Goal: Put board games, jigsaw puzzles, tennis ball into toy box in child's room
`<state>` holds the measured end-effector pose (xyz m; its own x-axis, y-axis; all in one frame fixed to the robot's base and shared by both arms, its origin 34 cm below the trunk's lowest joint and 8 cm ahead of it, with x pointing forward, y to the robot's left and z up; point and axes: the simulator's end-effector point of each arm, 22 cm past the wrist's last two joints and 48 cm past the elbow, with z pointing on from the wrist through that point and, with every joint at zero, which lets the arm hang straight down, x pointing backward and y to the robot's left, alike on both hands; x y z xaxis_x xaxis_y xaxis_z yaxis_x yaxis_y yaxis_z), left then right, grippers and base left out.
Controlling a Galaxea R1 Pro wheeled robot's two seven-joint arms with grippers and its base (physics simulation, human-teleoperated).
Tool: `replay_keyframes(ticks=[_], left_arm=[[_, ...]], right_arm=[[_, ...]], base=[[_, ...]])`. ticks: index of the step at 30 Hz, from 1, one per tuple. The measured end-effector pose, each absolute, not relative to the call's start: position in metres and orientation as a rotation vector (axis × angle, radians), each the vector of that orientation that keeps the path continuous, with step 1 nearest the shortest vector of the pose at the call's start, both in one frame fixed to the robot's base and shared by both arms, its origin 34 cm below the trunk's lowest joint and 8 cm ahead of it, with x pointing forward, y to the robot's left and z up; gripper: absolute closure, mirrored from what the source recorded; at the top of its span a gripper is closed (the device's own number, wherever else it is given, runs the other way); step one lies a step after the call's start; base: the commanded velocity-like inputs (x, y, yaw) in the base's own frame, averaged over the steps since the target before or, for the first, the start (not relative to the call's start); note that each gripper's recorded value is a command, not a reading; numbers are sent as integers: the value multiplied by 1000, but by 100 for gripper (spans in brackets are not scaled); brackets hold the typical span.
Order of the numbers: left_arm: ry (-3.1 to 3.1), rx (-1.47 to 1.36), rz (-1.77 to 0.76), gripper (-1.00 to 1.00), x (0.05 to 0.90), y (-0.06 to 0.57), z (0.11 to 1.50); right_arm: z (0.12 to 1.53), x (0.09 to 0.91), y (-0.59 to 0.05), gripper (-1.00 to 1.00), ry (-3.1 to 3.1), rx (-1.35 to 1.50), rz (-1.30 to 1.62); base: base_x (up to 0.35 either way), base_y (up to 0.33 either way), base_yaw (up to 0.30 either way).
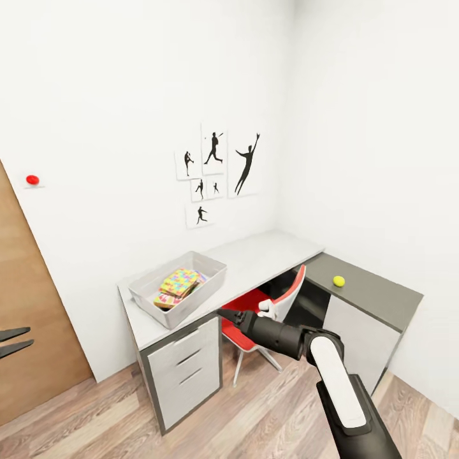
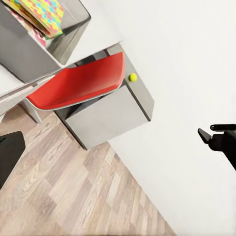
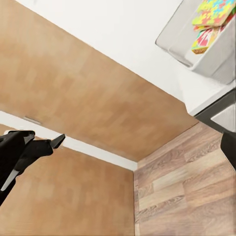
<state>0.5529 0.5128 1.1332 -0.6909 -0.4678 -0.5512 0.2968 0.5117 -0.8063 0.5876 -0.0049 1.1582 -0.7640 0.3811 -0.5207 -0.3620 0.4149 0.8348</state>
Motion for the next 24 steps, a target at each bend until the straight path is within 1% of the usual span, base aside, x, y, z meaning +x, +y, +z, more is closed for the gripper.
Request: replay_keyframes(ticks=[7,14,24], left_arm=[[1977,-140,-1249,-100,553,513,1133],[1978,-140,-1249,-100,553,513,1133],[1979,-140,-1248,-100,553,513,1133]], right_arm=[[1158,588,-5,-100,1996,18,1405],[1158,588,-5,-100,1996,19,1404],[1157,588,-5,-100,1997,20,1404]], base=[[-94,0,-276],[-24,2,-277],[-20,76,-278]])
